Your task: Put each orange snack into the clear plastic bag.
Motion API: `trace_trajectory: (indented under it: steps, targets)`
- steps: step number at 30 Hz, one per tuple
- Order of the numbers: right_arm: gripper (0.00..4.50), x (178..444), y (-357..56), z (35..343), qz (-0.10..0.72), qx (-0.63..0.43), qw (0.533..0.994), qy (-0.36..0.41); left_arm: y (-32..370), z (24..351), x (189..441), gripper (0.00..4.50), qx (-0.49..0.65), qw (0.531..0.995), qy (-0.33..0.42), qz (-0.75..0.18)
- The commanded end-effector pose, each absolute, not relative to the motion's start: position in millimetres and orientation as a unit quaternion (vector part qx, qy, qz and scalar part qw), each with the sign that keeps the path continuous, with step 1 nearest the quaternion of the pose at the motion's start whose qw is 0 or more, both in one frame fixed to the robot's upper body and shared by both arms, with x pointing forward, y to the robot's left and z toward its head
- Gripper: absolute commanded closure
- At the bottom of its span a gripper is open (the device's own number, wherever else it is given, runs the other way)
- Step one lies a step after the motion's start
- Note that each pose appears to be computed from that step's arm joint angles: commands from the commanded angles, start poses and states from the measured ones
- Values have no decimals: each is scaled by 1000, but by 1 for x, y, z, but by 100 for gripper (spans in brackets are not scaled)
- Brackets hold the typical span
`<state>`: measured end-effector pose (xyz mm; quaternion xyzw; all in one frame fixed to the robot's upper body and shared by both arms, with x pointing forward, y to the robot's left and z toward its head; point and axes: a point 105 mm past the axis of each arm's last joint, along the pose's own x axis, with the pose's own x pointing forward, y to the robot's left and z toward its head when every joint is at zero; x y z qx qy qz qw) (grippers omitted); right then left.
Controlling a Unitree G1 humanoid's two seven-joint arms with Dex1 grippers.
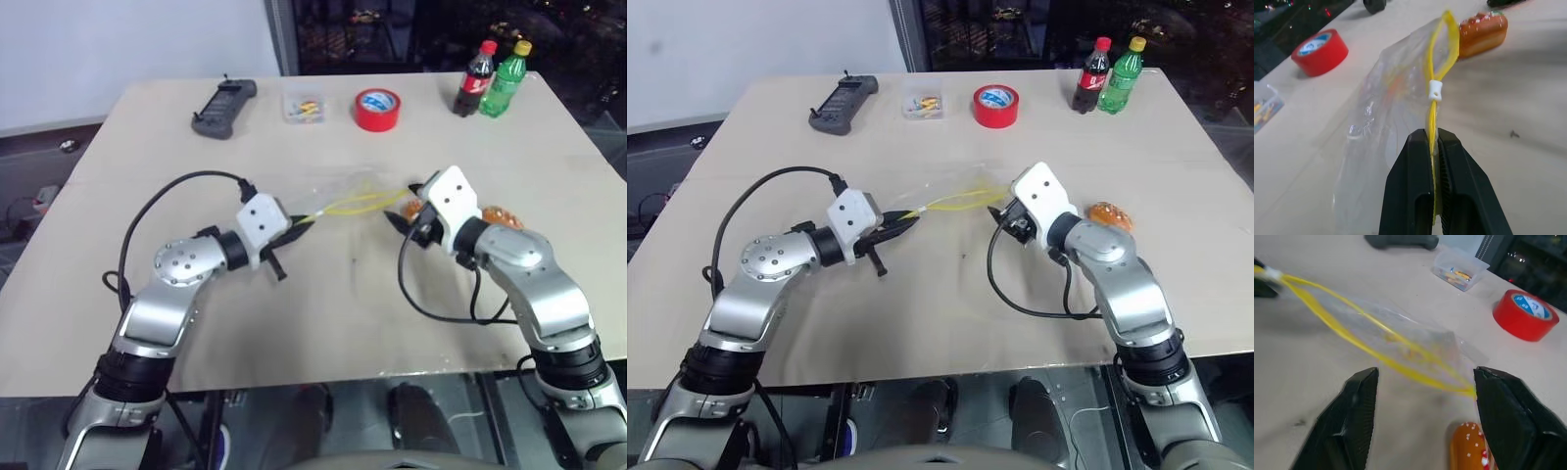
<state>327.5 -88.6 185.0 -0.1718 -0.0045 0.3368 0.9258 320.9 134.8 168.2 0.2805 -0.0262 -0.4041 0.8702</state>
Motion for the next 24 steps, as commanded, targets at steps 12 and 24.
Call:
trace_trajectory:
  steps: [12,24]
  targets:
    - [441,344,-48,180,338,49,939,49,116,179,302,450,278,845,-75,-451]
    - [441,355,-27,159,321,-376,860,-128,132,153,305,450,377,782,-92,-488]
